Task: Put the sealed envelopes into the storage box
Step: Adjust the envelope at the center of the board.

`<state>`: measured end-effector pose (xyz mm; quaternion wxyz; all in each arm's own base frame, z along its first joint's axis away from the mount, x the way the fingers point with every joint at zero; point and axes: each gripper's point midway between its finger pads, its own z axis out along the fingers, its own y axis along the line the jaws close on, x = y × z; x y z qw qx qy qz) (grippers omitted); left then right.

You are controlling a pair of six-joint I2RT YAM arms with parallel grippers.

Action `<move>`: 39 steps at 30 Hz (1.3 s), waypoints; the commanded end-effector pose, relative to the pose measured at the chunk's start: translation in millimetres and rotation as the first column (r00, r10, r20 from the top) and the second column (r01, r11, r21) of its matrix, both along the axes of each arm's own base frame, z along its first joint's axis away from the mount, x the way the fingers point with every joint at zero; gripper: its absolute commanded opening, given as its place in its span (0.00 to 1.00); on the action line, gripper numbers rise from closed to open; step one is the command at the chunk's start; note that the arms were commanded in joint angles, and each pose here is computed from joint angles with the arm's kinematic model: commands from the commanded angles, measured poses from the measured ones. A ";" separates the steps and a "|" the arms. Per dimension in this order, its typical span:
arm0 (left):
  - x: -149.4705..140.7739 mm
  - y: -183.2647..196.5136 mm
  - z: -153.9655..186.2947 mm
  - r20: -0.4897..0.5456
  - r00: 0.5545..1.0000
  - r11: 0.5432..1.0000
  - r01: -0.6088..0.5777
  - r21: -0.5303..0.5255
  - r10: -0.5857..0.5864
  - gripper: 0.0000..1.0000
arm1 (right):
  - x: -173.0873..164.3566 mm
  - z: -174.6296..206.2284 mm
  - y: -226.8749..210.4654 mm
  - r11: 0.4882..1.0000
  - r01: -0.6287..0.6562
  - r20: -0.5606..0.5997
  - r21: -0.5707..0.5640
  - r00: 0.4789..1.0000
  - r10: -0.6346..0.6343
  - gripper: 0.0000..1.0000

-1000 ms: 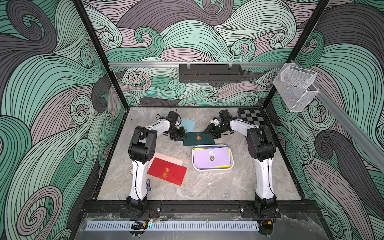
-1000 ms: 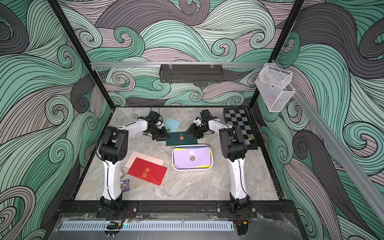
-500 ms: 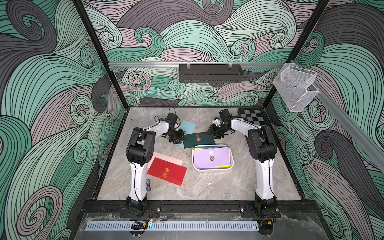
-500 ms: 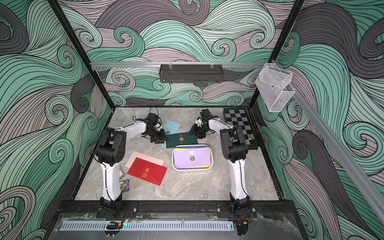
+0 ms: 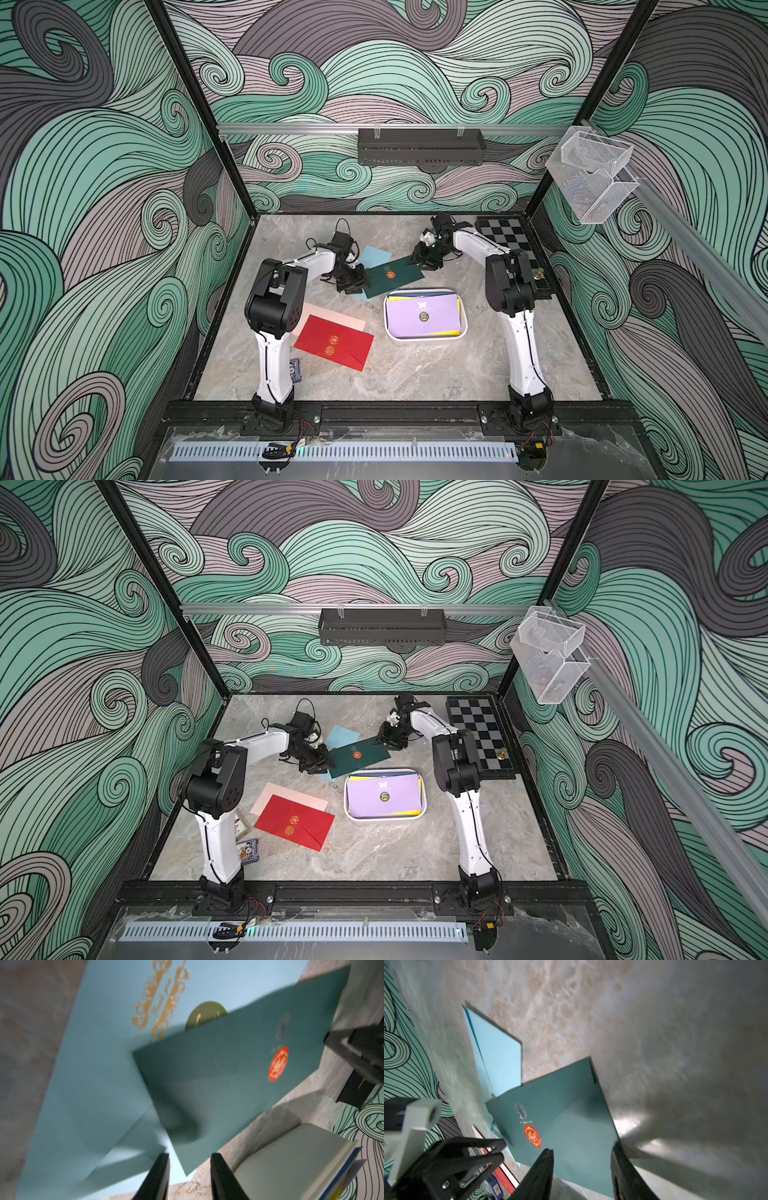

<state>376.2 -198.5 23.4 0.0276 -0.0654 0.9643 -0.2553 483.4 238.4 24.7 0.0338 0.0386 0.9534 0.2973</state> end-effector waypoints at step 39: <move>50.3 14.9 -3.4 -0.048 0.998 0.999 -0.034 0.015 0.035 0.38 | -36.9 -29.7 51.4 0.995 0.096 -0.106 0.011 0.990 -0.094 0.51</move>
